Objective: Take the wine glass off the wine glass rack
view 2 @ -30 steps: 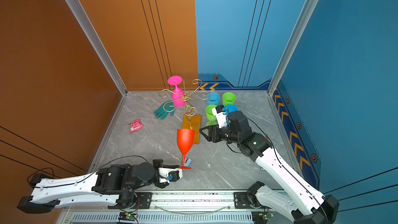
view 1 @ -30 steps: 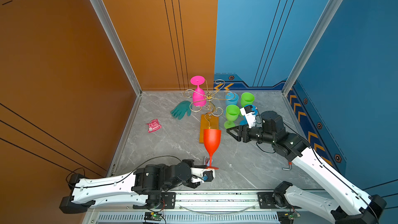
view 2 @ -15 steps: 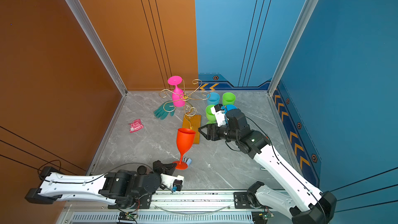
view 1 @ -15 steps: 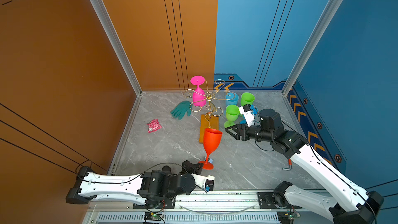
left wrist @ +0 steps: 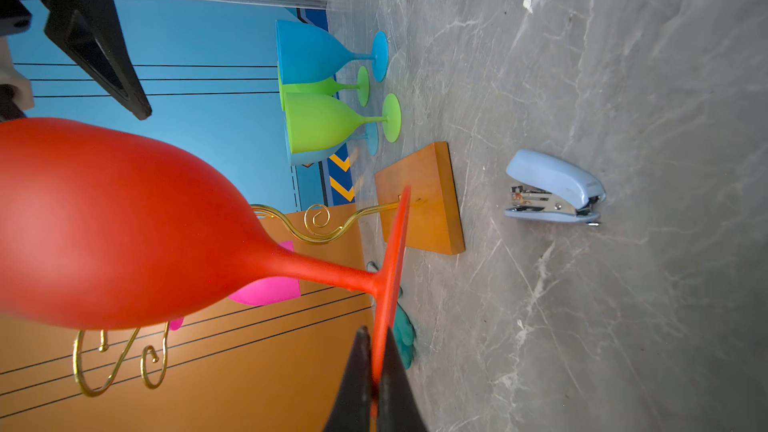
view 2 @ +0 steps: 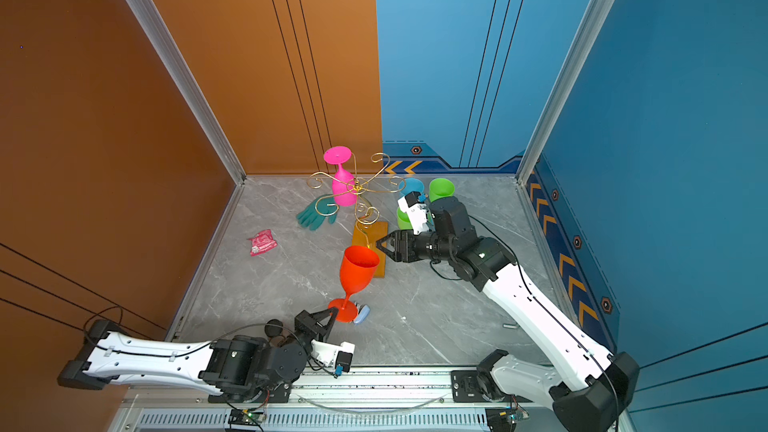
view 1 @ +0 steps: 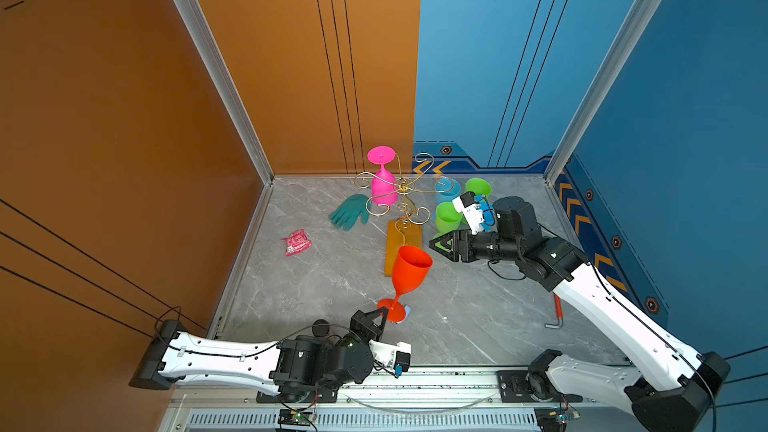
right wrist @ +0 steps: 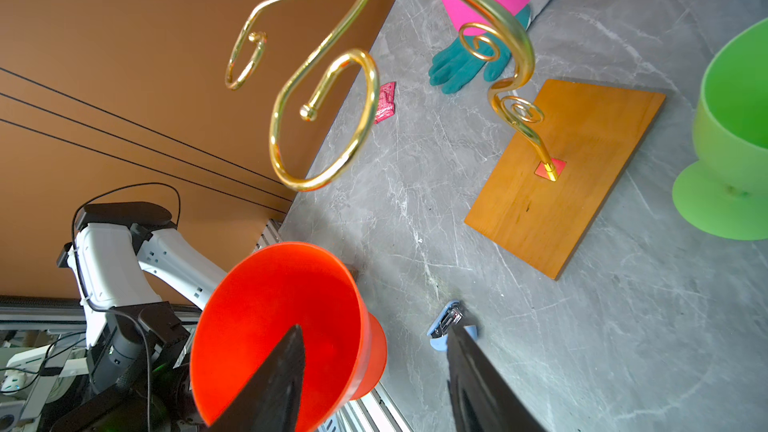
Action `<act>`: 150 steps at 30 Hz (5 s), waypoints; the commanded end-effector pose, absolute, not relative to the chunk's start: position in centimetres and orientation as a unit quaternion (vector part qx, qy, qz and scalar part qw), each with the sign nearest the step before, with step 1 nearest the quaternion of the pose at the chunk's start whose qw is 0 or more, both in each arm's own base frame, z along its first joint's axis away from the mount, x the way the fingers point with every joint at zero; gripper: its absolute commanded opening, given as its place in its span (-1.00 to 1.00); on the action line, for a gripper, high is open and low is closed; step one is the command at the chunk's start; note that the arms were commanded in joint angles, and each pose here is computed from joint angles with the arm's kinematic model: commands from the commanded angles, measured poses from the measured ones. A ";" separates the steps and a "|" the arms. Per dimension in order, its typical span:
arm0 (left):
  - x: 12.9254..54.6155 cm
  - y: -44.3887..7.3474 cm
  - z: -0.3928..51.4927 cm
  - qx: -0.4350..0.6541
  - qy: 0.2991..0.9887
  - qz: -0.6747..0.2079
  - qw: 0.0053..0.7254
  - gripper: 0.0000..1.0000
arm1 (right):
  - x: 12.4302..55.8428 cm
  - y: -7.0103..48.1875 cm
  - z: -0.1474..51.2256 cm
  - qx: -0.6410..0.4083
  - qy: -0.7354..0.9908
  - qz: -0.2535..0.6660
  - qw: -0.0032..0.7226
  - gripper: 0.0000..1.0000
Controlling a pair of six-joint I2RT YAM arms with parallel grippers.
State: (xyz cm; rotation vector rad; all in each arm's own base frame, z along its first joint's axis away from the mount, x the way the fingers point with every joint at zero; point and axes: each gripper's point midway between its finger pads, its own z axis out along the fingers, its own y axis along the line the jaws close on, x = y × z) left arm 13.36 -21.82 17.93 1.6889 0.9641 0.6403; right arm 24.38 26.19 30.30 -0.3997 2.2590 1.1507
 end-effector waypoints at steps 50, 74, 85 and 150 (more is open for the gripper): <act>14.2 -21.1 18.3 0.699 0.327 0.390 0.502 -1.00 | 21.5 28.1 28.7 -0.245 0.867 0.390 0.189 -0.81; 13.7 -21.5 17.5 0.692 0.358 0.341 0.527 -0.23 | 22.3 26.5 29.5 -0.228 0.872 0.369 0.224 -1.00; 13.3 -21.5 18.7 0.664 0.430 0.247 0.559 0.82 | 23.5 24.2 29.9 -0.208 0.881 0.335 0.262 -1.00; 28.5 -8.5 21.8 0.056 0.878 -0.028 0.474 0.96 | 33.4 15.7 19.6 -0.148 0.952 0.052 0.264 -1.00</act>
